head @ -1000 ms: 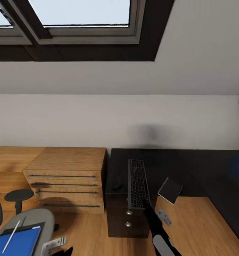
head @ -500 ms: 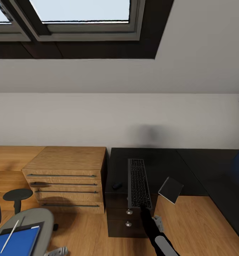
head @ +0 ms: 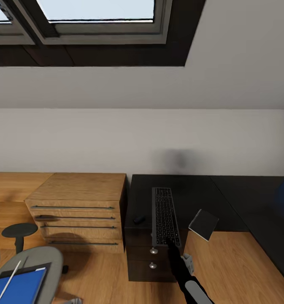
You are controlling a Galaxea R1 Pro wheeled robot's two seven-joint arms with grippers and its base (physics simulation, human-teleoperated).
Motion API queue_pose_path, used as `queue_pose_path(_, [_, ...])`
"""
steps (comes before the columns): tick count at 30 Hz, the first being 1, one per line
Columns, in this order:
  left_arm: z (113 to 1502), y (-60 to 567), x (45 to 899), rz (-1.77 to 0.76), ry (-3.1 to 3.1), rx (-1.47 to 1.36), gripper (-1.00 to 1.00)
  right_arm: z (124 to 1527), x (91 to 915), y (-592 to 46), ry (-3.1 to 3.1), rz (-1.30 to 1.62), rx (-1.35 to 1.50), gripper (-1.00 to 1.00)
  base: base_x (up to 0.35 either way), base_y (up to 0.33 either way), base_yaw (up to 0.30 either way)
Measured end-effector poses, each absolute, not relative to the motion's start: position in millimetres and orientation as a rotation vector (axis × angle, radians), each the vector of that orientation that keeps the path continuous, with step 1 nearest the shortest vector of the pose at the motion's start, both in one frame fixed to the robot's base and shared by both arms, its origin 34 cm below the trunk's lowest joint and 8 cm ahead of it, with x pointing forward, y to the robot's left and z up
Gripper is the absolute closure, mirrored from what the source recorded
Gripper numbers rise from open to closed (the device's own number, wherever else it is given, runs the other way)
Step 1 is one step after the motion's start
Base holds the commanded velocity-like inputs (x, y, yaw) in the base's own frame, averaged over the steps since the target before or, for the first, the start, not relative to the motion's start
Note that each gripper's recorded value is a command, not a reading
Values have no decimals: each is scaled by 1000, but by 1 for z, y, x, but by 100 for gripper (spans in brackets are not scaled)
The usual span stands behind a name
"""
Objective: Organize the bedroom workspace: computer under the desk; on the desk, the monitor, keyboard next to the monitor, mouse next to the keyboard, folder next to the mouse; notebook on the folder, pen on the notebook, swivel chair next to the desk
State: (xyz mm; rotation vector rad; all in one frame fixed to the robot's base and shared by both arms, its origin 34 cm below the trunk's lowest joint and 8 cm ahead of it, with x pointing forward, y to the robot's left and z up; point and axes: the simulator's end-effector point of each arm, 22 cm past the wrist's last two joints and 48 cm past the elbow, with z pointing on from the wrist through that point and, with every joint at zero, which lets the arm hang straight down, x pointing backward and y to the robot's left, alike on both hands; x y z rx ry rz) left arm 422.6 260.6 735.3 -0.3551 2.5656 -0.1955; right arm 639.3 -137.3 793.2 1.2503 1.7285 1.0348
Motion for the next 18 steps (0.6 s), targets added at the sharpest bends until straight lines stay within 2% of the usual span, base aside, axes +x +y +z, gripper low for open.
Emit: queue_pose_path(18, [687, 254, 401, -211, 2641, -373, -100, 772, 644, -150, 1697, 1039, 1266, -100, 0, 0, 0])
